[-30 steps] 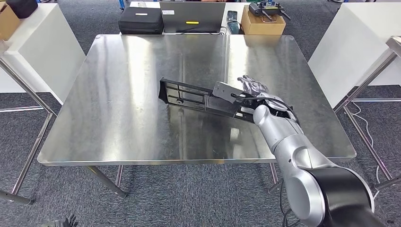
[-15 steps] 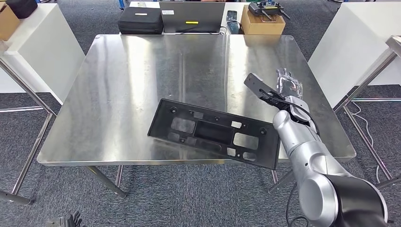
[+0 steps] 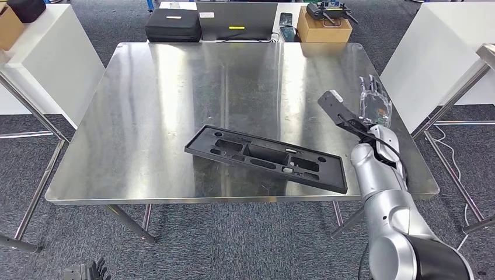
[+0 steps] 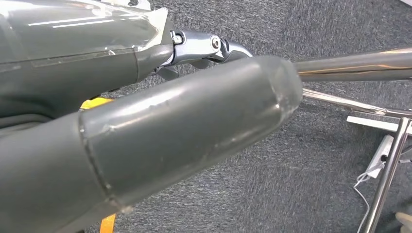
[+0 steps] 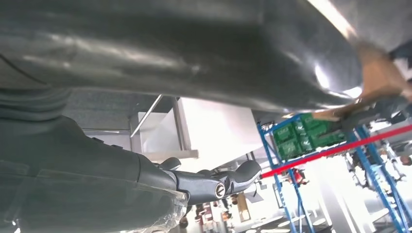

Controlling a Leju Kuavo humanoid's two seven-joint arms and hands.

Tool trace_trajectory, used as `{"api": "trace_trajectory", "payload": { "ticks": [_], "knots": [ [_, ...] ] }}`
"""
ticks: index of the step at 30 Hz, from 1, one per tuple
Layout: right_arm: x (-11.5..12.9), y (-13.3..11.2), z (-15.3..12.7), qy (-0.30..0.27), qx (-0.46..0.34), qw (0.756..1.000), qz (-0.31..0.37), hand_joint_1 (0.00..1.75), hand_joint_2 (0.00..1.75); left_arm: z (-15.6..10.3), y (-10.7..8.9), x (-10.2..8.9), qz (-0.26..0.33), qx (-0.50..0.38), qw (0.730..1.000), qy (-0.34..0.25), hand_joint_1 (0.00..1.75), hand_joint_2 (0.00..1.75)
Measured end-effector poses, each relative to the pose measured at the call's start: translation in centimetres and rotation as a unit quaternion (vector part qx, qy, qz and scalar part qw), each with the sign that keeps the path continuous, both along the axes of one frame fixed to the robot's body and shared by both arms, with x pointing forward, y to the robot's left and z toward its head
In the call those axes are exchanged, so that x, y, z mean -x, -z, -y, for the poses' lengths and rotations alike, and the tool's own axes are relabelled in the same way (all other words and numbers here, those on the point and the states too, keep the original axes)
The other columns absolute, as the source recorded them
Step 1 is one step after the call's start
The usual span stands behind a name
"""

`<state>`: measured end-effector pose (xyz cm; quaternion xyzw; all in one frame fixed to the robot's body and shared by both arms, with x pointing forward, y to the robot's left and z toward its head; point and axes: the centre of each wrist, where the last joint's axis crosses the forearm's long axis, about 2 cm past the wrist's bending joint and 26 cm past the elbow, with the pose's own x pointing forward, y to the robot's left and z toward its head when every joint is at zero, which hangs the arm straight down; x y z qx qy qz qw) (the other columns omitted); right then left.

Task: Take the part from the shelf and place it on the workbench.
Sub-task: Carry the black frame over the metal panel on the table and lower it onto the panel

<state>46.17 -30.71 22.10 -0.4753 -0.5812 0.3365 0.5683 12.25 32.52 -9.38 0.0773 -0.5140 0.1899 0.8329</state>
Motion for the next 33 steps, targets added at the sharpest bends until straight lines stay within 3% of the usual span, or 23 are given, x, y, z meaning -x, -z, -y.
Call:
{"api": "trace_trajectory", "payload": {
  "ticks": [10, 20, 29, 33],
  "knots": [
    [1.7, 3.5, -1.7, -0.014, -0.011, 1.000, -0.011, 0.00, 0.00, 0.1, 0.2, 0.9, -0.010, 0.002, 1.000, -0.011, 0.00, 0.00],
    [4.8, 3.6, -5.5, -0.108, -0.090, 0.986, 0.089, 0.00, 0.00, 0.3, 0.4, 1.6, -0.017, 0.002, 1.000, -0.018, 0.00, 0.00],
    [12.0, 3.2, -10.5, -0.223, -0.176, 0.935, 0.211, 0.00, 0.00, 0.5, 0.8, 3.0, -0.025, 0.005, 0.999, -0.041, 0.00, 0.00],
    [12.9, 2.9, -10.9, -0.234, -0.178, 0.930, 0.221, 0.00, 0.00, 0.5, 0.8, 3.1, -0.026, 0.006, 0.999, -0.043, 0.00, 0.00]
  ]
}}
